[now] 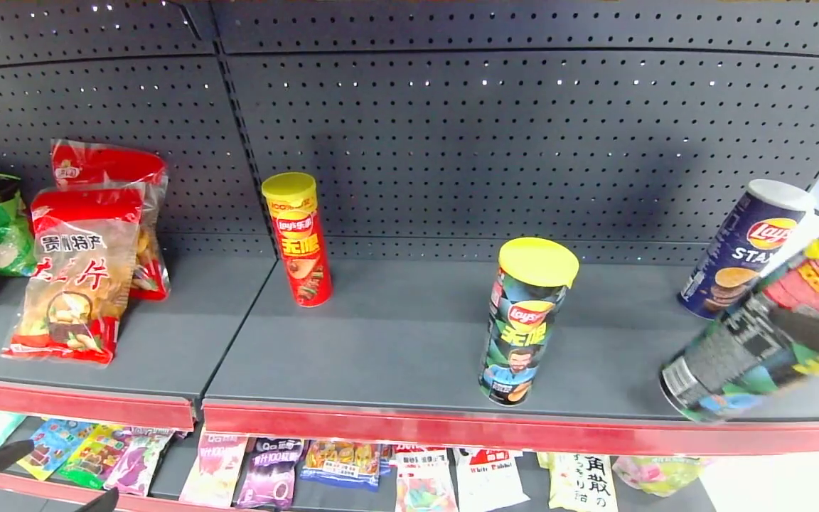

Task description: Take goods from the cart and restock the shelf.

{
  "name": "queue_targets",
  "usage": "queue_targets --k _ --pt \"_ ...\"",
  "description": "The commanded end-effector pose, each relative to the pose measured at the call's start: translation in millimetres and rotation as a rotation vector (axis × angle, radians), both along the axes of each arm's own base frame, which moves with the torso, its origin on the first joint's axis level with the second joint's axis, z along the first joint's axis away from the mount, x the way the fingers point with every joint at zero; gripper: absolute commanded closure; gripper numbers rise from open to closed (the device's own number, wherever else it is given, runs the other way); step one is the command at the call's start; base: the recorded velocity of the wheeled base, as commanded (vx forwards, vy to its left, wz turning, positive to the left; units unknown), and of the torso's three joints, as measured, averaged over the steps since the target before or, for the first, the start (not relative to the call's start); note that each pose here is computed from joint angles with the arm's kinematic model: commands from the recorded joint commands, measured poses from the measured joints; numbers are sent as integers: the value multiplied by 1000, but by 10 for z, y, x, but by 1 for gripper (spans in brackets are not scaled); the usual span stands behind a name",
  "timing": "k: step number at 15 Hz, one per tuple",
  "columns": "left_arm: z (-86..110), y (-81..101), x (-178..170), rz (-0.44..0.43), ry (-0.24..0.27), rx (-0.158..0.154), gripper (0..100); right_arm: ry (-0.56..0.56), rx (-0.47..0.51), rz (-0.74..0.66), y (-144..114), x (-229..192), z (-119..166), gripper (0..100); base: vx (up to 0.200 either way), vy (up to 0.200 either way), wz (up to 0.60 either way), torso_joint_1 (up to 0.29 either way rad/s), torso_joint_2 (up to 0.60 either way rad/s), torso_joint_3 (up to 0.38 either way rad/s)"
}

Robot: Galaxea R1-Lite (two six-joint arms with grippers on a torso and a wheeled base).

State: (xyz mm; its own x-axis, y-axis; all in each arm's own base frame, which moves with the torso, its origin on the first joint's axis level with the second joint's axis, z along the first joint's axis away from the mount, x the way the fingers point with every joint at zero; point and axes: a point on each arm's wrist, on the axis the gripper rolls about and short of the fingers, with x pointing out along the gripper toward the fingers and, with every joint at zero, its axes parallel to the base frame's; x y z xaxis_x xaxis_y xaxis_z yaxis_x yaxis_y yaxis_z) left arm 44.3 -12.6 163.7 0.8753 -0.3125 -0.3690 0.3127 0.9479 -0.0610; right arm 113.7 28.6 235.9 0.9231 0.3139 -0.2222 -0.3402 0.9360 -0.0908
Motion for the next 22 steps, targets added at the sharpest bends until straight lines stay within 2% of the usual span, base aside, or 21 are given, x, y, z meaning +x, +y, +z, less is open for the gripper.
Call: queue_targets --k 1,4,10,22 --pt "-1 9 -39 1 -19 -7 0 41 2 56 208 849 -77 100 0 0 0 0 0 0" --pt "6 26 -106 8 -54 -11 0 46 -20 63 295 1238 -47 100 0 0 0 0 0 0" --pt "-2 30 -110 20 -56 -5 0 75 -58 95 414 1677 -142 100 0 0 0 0 0 0" --pt "-39 28 -101 20 -38 -1 0 82 -64 175 768 1995 -208 100 0 0 0 0 0 0"
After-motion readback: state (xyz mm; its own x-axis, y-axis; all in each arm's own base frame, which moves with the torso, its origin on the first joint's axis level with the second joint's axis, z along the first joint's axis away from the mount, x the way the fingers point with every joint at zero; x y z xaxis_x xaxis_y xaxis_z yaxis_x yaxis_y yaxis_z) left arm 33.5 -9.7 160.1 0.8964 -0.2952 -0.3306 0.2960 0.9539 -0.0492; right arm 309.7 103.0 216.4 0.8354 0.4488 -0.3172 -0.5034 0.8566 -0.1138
